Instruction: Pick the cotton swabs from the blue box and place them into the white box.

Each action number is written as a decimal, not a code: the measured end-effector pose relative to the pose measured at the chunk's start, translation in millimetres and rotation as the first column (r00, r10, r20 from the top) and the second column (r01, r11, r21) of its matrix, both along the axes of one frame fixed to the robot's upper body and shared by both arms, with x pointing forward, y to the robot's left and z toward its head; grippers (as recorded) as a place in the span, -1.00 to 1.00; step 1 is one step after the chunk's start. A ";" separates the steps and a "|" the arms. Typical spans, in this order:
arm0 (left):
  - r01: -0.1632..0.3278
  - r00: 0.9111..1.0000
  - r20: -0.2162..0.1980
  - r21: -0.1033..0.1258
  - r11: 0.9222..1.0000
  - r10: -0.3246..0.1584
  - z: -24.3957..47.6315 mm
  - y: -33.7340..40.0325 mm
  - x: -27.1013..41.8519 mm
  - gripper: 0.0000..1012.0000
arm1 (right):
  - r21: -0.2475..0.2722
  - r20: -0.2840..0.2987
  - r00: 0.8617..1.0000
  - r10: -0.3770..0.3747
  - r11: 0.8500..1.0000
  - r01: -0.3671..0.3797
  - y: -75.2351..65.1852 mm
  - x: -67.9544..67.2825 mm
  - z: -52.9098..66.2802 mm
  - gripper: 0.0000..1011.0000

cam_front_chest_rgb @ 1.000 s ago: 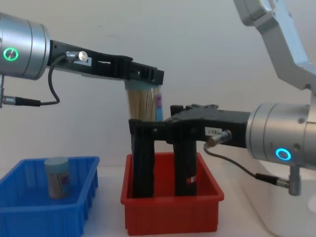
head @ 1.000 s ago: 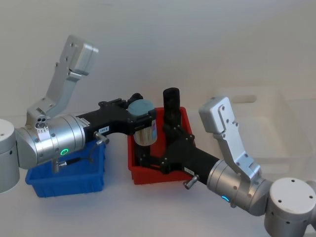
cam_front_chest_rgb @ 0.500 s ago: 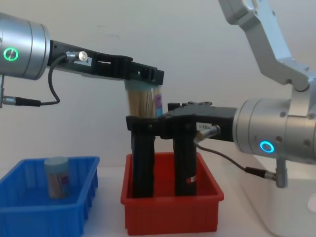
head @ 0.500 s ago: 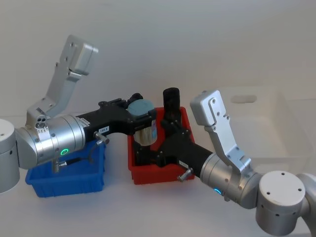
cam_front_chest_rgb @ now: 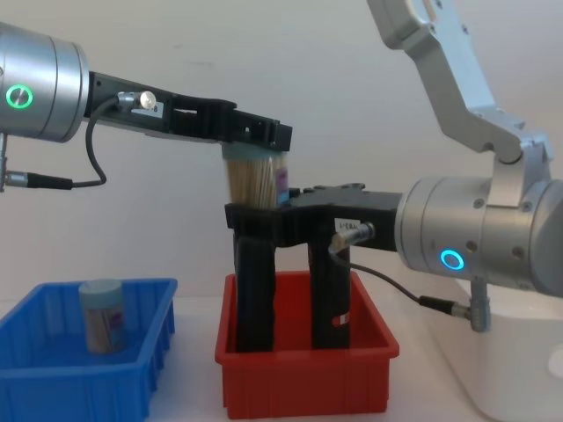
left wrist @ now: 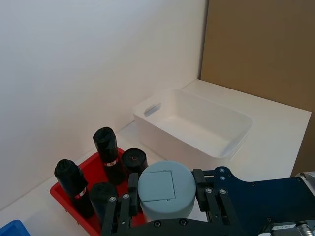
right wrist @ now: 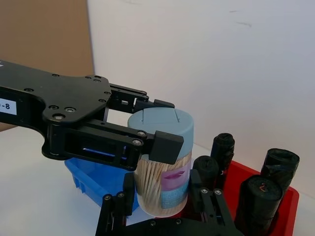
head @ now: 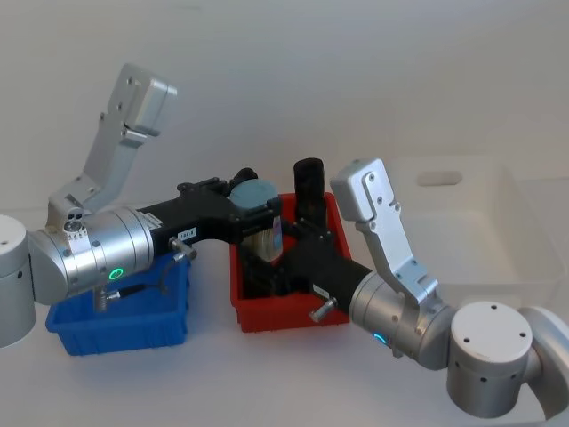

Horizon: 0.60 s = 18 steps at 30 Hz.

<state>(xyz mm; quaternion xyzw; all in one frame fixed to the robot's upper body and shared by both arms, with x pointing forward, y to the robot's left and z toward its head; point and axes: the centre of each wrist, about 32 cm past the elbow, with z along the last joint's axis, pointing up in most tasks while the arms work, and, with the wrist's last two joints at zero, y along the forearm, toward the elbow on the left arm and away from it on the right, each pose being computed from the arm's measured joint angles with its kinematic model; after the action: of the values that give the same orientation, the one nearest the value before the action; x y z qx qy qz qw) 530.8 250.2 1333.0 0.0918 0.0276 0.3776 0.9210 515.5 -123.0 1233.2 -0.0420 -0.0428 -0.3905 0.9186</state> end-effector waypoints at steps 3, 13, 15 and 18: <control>-0.002 1.000 0.000 0.000 1.000 0.002 0.0 0.1 0.0 0.31 | 0.001 0.000 1.000 -0.001 1.000 0.001 0.8 0.8 -0.3 0.24; -0.001 1.000 0.000 0.000 1.000 0.001 0.0 -0.1 0.0 0.38 | 0.006 0.002 1.000 -0.002 1.000 0.002 3.9 2.9 -1.5 0.22; 0.000 1.000 0.000 0.000 1.000 0.000 -0.1 -0.2 0.0 0.45 | 0.007 0.003 1.000 -0.002 1.000 0.002 4.0 3.1 -1.4 0.22; 0.001 1.000 0.000 0.000 1.000 -0.001 -0.1 -0.2 0.0 0.63 | 0.009 0.005 1.000 -0.002 1.000 0.002 4.2 3.3 -1.4 0.22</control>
<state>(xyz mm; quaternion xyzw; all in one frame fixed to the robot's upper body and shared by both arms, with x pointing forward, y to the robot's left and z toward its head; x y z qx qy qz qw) 530.8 250.0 1333.0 0.0917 0.0278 0.3771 0.9212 518.8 -118.9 1231.8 -0.0370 -0.0433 -0.3916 0.9184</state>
